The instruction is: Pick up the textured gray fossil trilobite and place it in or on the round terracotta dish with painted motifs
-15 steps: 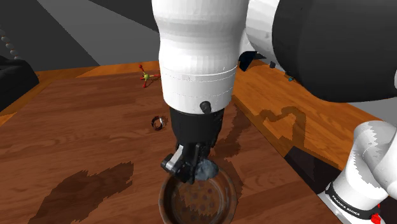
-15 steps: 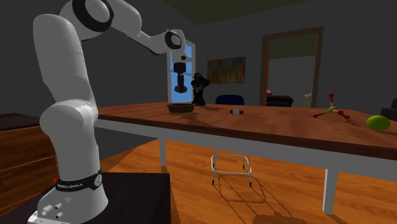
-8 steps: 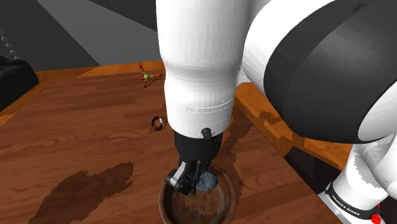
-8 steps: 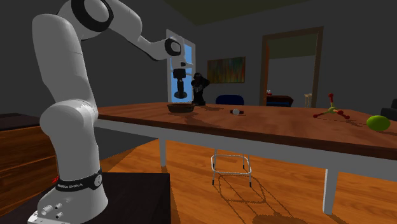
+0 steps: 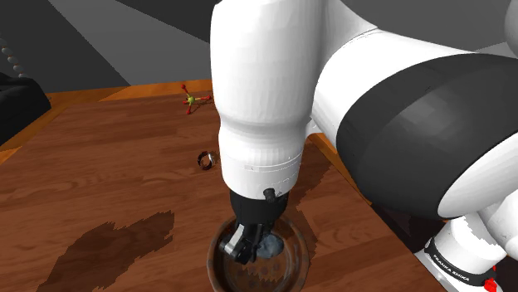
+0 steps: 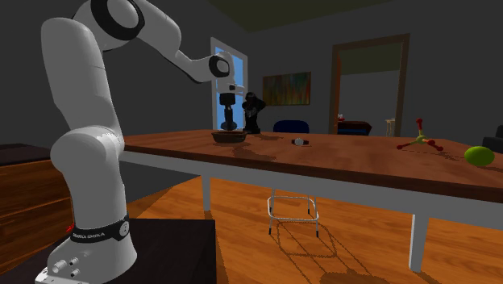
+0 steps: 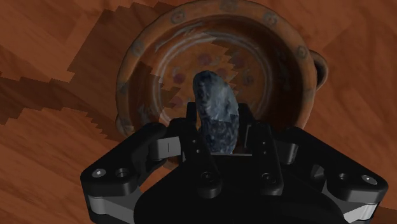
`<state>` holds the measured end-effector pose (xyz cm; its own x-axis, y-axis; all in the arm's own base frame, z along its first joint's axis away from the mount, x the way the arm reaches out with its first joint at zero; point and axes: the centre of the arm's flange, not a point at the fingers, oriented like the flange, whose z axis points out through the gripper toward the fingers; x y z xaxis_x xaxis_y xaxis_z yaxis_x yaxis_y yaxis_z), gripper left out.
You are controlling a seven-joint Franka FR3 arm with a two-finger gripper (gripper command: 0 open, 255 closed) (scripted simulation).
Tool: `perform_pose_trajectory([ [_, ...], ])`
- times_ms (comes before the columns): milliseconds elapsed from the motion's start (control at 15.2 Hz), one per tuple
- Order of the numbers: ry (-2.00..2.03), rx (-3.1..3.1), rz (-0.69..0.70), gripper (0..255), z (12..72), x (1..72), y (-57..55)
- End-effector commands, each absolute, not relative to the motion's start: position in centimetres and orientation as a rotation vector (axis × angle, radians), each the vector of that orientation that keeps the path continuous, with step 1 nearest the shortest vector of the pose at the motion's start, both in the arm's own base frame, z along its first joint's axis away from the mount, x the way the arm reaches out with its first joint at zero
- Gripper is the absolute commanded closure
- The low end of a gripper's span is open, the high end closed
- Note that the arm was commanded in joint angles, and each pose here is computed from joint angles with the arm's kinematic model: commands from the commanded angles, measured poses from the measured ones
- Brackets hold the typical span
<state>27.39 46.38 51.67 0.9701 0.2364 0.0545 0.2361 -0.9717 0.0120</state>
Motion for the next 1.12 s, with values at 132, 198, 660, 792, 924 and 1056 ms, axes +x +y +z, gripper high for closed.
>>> perform_pose_trajectory([
  [132, 0.373, 3.113, 0.087, 255, 51.7, 27.4, 46.4],
  [198, 0.373, 3.113, 0.087, 0, 51.7, 27.4, 46.4],
  [660, 0.373, 3.113, 0.087, 0, 54.3, 27.2, 46.4],
  [792, 0.373, 3.113, 0.087, 0, 56.6, 27.1, 46.4],
  [924, 0.373, 3.113, 0.087, 0, 56.6, 27.1, 46.4],
  [1056, 0.373, 3.113, 0.087, 0, 56.6, 27.1, 46.4],
])
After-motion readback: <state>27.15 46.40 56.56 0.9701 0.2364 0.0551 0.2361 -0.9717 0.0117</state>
